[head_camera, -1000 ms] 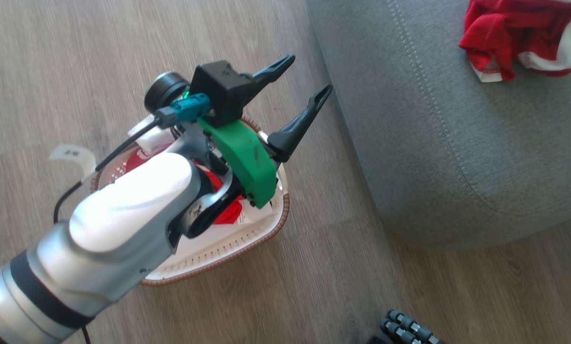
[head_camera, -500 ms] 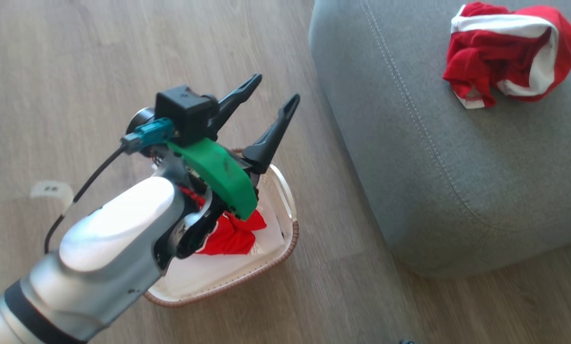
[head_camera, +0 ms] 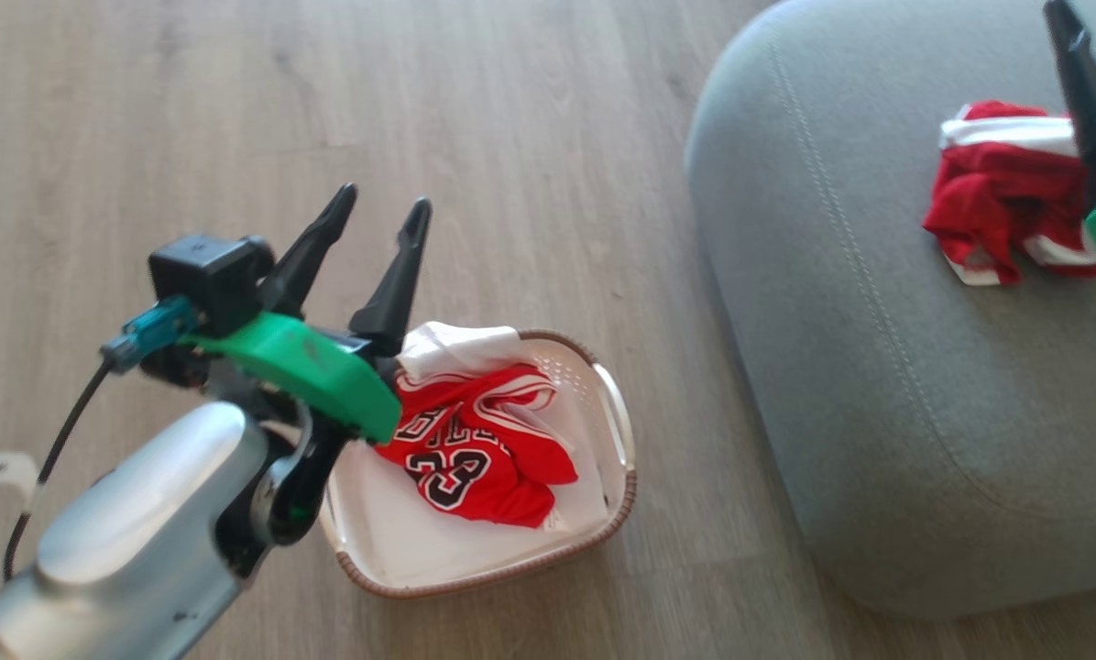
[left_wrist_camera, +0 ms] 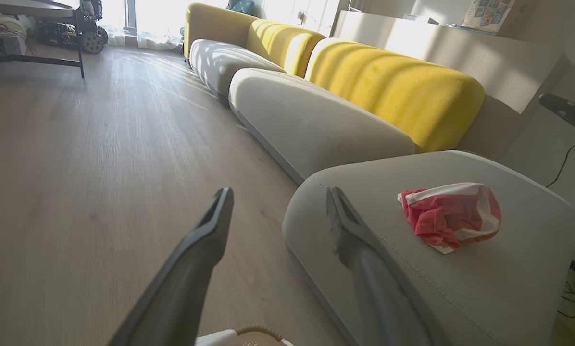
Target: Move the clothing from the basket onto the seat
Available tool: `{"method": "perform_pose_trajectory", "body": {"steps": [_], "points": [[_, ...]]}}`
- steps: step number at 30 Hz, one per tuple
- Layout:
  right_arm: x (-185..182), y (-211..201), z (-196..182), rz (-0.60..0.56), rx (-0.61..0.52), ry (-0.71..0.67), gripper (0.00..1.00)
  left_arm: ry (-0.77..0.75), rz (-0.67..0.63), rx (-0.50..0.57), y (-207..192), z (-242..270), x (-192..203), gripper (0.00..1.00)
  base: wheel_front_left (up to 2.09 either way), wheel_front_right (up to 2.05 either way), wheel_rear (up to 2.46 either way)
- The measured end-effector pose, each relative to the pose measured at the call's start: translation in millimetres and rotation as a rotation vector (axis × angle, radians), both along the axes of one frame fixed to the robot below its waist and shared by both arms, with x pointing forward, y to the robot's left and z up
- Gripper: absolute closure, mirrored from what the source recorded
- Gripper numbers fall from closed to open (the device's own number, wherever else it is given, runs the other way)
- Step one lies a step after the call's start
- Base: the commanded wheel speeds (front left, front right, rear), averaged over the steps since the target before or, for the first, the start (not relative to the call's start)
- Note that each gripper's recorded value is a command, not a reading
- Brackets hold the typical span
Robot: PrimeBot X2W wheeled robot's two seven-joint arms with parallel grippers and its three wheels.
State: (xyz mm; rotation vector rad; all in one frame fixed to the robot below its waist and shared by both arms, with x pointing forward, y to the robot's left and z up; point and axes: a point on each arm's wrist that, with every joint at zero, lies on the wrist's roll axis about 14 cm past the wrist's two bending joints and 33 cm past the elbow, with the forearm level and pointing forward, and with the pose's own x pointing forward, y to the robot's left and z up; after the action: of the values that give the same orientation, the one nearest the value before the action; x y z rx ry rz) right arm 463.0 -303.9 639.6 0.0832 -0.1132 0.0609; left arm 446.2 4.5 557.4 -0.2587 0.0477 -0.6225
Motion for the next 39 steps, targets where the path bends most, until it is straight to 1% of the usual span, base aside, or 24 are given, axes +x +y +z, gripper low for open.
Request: {"method": "perform_pose_trajectory", "body": {"steps": [1,2,6,10,12,14,21,24,29,35,39], "points": [[-0.7,6.2,-0.9,0.014,0.001,-0.009,0.0,-0.003,0.03,-0.004,8.9,1.1,-0.7,0.0,0.0,0.0,0.0],[-2.8,16.8,-3.5,0.036,0.005,-0.023,0.0,-0.004,0.089,0.0,26.5,0.8,-2.7,0.0,0.0,0.0,0.0],[-9.6,32.6,-9.9,0.058,-0.006,-0.056,0.0,-0.005,0.206,0.009,61.4,0.4,-8.0,0.0,0.0,0.0,0.0],[-20.1,49.8,-13.3,0.07,0.006,-0.098,0.0,-0.016,0.289,0.017,87.9,0.0,-18.0,0.0,0.0,0.0,0.0],[-27.3,57.8,-18.5,0.069,-0.003,-0.108,0.0,-0.01,0.329,0.022,99.5,-2.9,-23.8,0.0,0.0,0.0,0.0],[-35.0,64.5,-25.3,0.058,0.012,-0.122,0.0,-0.007,0.37,0.026,111.5,-5.1,-28.8,0.0,0.0,0.0,0.0],[-65.1,90.9,-62.5,0.046,0.069,-0.067,0.0,-0.036,0.511,0.021,148.1,-3.1,-44.9,0.0,0.0,0.0,0.0],[-73.4,97.8,-67.8,0.045,0.094,-0.064,0.0,-0.035,0.524,0.027,153.2,-9.7,-53.0,0.0,0.0,0.0,0.0],[-87.1,101.9,-72.9,0.033,0.121,-0.072,0.0,-0.032,0.543,0.075,162.3,-24.3,-65.5,0.0,0.0,0.0,0.0],[-108.8,101.5,-89.6,0.01,0.144,-0.04,0.0,-0.048,0.546,0.114,170.6,-31.3,-81.2,0.0,0.0,0.0,0.0],[-113.4,110.0,-93.0,0.035,0.147,-0.033,0.0,-0.043,0.551,0.126,174.2,-36.5,-86.5,0.0,0.0,0.0,0.0]]}}
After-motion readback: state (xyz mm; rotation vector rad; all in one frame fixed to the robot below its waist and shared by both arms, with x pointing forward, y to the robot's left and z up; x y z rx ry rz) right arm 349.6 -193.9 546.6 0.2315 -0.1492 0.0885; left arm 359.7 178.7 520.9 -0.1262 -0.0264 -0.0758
